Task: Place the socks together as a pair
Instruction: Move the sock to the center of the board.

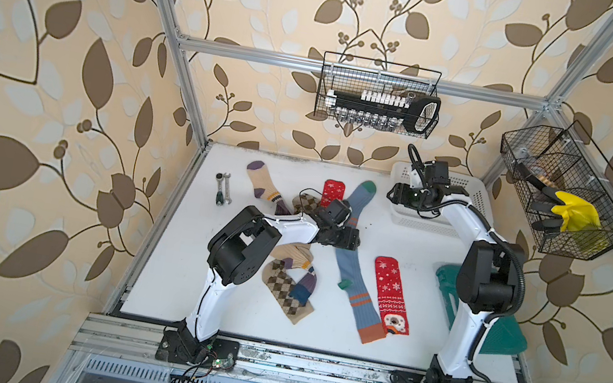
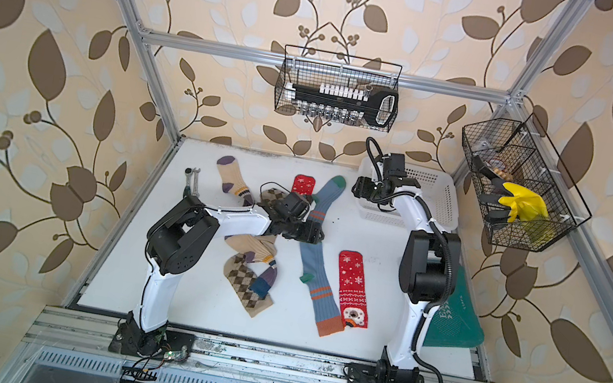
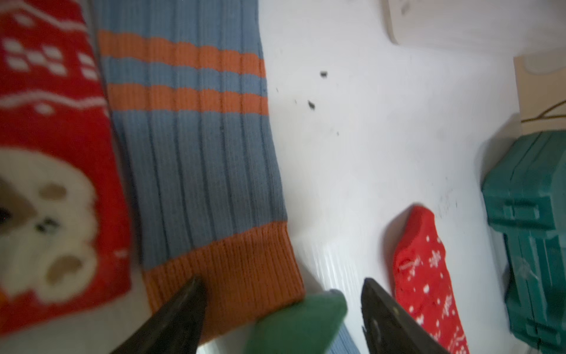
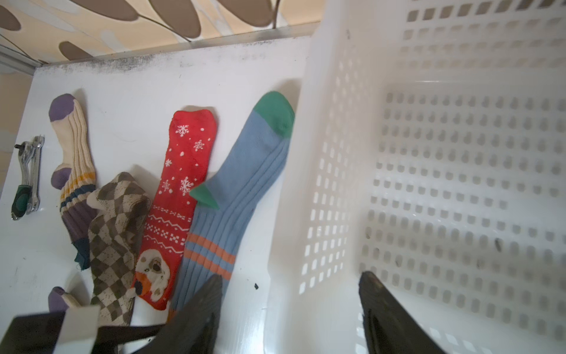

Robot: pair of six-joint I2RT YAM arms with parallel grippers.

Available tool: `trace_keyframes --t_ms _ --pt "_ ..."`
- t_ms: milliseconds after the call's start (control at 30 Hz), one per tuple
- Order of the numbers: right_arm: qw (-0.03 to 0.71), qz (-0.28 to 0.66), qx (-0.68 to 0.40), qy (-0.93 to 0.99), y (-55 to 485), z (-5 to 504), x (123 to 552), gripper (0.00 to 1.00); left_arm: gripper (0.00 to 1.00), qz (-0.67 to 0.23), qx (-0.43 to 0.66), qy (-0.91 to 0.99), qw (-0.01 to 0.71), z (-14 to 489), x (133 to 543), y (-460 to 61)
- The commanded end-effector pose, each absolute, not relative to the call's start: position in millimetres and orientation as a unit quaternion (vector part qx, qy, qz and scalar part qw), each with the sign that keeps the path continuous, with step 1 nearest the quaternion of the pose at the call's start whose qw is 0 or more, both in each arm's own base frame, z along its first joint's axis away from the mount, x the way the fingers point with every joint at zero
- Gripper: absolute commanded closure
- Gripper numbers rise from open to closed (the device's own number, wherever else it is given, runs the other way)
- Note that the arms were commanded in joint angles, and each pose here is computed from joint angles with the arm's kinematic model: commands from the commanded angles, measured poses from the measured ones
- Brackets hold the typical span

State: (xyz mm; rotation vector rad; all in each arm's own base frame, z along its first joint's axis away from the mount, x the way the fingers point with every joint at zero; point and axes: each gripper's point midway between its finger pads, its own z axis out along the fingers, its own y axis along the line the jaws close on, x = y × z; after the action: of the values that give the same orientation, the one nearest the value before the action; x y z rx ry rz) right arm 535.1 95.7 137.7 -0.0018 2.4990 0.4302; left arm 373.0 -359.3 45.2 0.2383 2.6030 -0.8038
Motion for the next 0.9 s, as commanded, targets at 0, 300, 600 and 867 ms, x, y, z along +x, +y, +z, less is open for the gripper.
trace_keyframes --t_ms 0,300,600,867 --pt "0.273 0.167 -0.039 0.947 123.1 131.7 531.0 0.29 0.18 -0.254 0.069 0.961 0.09 1.0 301.1 -338.1" --pt "0.248 0.215 -0.081 0.941 179.6 125.4 535.3 0.34 0.18 -0.269 0.066 0.955 0.107 28.5 250.2 -305.1" --pt "0.224 0.266 -0.141 0.927 254.7 132.9 523.6 0.37 0.18 -0.231 0.055 0.956 0.172 61.9 235.8 -257.4" --pt "0.2 0.323 -0.196 0.904 302.1 154.7 490.4 0.4 0.13 -0.201 0.045 0.944 0.257 104.1 264.7 -242.3"
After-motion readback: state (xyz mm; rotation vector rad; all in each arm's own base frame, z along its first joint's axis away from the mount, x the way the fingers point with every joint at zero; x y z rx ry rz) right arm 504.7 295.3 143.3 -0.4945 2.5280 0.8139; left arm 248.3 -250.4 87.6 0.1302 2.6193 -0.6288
